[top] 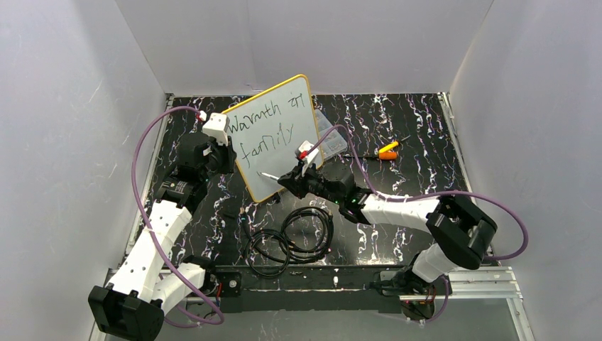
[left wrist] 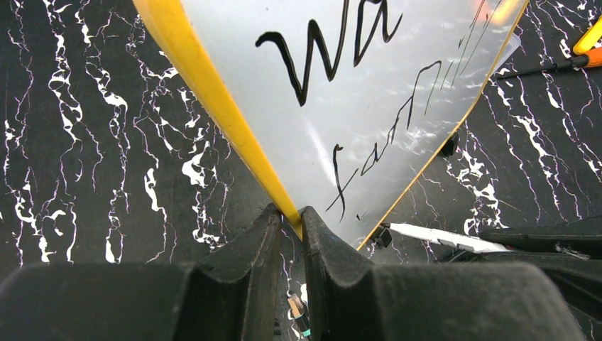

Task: Write a sentence on the whiteboard
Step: Hold the whiteboard on the whiteboard stand, then write a sentence on the whiteboard.

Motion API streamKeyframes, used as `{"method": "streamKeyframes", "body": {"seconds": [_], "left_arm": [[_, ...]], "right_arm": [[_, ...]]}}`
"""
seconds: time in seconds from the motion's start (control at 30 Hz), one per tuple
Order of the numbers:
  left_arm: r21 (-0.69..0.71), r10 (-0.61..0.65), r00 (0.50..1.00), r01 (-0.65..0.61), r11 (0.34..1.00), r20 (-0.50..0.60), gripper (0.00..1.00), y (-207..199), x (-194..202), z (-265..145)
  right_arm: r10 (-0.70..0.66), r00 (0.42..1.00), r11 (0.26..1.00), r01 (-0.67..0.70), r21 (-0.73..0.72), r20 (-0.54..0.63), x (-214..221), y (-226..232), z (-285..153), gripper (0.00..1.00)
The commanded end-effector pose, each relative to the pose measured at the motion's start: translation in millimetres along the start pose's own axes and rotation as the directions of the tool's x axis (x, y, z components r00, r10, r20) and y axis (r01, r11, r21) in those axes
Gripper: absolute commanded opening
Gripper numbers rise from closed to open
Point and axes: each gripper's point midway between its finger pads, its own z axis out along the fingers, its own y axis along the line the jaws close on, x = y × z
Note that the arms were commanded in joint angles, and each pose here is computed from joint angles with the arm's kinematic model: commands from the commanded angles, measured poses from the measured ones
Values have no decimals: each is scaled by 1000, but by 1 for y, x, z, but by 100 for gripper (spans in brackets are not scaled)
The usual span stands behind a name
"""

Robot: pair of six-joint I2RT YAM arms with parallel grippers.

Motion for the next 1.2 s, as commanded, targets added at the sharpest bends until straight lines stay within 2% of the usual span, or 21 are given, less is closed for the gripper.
{"method": "streamKeyframes", "body": {"seconds": [0.0, 0.63, 1.17], "left_arm": [[9, 8, 1000, -8, 1000, 29, 16, -1, -5, -3], [20, 7, 999, -7, 1000, 34, 15, -3, -6, -3], [24, 10, 999, -11, 1000, 38, 15, -4, -7, -3]], "right_arm": [[-12, 996, 1000, 14, -27, 88, -32, 6, 8, 1], [-21, 996, 1000, 21, -2, 92, -23, -2, 26, 1], [-2, 1000, 999, 2, 40, -6, 23, -13, 17, 1]]}}
